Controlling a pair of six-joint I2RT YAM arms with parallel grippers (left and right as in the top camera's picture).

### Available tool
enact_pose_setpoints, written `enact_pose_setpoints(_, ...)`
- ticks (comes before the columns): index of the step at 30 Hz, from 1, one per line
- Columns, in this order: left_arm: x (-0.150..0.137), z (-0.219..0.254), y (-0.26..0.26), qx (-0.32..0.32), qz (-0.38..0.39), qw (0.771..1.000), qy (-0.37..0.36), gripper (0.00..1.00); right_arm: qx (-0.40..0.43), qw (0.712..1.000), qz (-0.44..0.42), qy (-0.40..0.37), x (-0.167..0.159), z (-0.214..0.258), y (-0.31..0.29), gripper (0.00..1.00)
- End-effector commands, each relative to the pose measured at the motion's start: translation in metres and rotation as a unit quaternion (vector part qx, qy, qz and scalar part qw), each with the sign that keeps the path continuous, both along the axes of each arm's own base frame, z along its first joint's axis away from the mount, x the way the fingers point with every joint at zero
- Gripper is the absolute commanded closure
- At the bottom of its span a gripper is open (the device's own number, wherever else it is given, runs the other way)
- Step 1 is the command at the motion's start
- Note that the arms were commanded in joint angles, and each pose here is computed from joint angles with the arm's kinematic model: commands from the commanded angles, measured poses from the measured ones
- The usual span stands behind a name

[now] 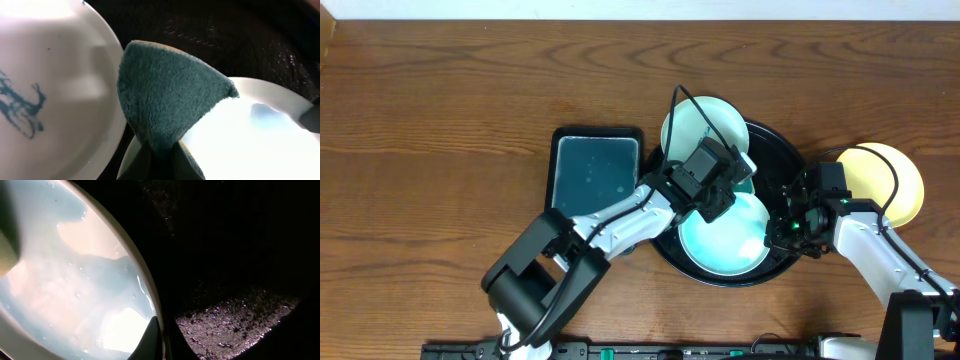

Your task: Clean dirty plates on tray and stack at the side

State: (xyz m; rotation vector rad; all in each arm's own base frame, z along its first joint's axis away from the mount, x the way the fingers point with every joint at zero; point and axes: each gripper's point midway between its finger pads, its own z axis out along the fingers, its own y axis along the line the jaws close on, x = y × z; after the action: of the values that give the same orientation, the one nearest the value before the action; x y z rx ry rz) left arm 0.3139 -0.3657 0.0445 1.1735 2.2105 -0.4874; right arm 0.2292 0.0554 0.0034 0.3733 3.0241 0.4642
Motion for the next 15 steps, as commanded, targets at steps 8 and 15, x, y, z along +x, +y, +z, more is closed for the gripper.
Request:
enact_pose_setpoints(8, 0.017, -0.032, 0.038, 0.063, 0.038, 0.997, 0.01, 0.92, -0.026, 1.0, -0.006, 0.008, -0.004, -0.004, -0.008, 0.99)
enact_pose_setpoints(15, -0.004, -0.052, 0.07, 0.124, 0.045, 0.989, 0.072, 0.92, -0.026, 1.0, -0.006, 0.008, -0.004, -0.004, -0.008, 0.99)
